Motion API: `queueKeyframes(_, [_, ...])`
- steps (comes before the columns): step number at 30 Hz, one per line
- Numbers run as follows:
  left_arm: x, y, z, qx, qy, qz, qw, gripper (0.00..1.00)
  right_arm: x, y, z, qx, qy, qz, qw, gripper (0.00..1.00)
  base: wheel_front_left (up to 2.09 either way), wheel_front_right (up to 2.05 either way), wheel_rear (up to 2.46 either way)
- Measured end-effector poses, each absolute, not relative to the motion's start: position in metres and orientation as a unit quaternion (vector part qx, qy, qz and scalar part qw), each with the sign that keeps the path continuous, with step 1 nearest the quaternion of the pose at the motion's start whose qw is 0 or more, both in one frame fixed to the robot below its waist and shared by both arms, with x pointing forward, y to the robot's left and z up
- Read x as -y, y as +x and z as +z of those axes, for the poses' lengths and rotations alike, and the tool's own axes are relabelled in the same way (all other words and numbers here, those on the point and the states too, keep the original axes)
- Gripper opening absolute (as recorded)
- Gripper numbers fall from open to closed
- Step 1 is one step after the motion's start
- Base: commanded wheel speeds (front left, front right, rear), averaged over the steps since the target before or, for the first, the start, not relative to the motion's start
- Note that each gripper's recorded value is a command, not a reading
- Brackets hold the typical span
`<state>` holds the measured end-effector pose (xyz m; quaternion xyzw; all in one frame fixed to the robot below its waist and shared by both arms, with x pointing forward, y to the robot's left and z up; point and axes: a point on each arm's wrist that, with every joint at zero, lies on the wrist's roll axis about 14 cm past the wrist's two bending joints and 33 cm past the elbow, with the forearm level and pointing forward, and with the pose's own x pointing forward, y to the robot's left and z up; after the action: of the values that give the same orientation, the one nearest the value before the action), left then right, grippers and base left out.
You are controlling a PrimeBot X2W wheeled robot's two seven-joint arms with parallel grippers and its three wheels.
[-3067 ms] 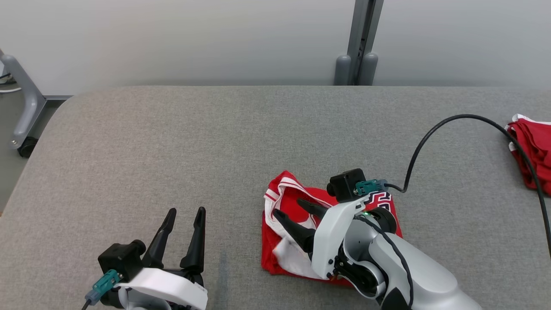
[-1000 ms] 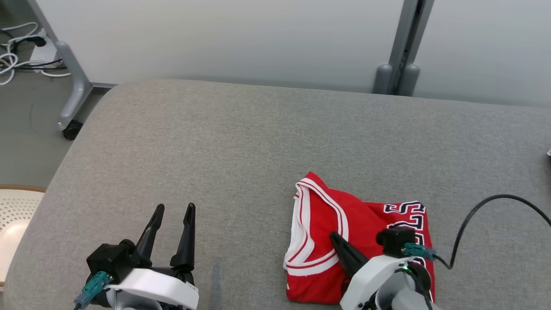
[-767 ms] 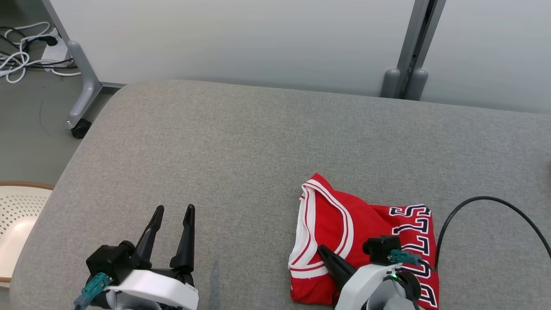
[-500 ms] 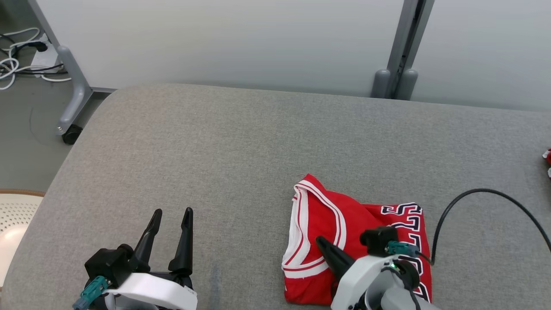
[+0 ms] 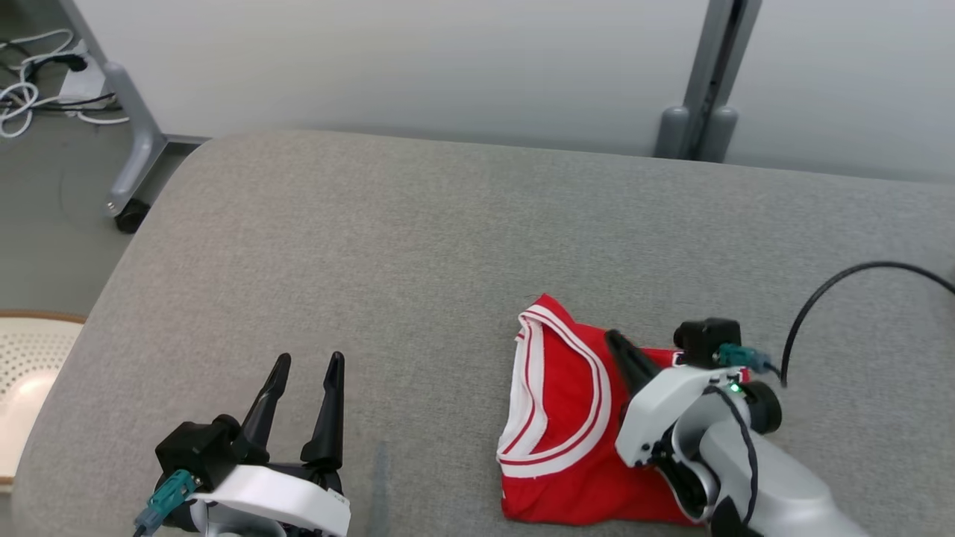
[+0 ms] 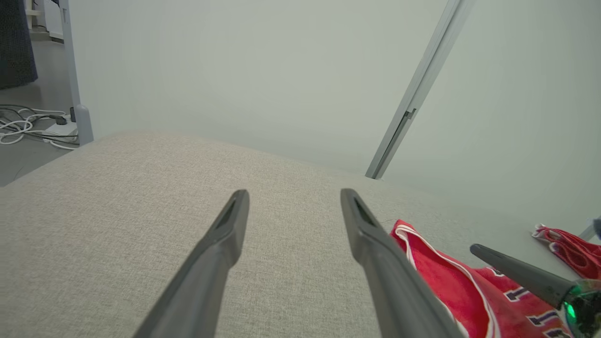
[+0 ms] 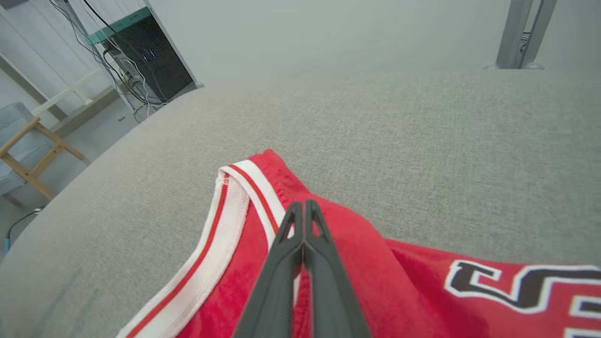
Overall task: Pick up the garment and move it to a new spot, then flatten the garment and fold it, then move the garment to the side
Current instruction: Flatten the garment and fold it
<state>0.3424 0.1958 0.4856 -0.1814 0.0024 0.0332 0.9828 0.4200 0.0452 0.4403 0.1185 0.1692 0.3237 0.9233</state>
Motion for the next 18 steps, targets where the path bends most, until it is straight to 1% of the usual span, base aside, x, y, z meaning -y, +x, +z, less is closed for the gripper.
queueKeyframes(4, [-0.204,0.341,0.484,-0.003,-0.181,0.047,0.982,1.00,-0.046,0.435,0.431,-0.190,0.094,0.319,0.924,0.00,0.00,0.00,0.00])
queueKeyframes(8, [-0.213,0.338,0.481,-0.006,-0.182,0.065,0.981,1.00,-0.053,0.439,0.413,-0.227,0.068,0.326,0.915,0.00,0.00,0.00,0.00])
queueKeyframes(11, [-0.221,0.336,0.477,-0.011,-0.180,0.080,0.980,1.00,-0.065,0.437,0.403,-0.248,0.062,0.342,0.904,0.00,0.00,0.00,0.00])
queueKeyframes(18, [-0.232,0.332,0.470,-0.019,-0.178,0.100,0.979,1.00,-0.092,0.428,0.394,-0.266,0.061,0.381,0.883,0.00,0.00,0.00,0.00])
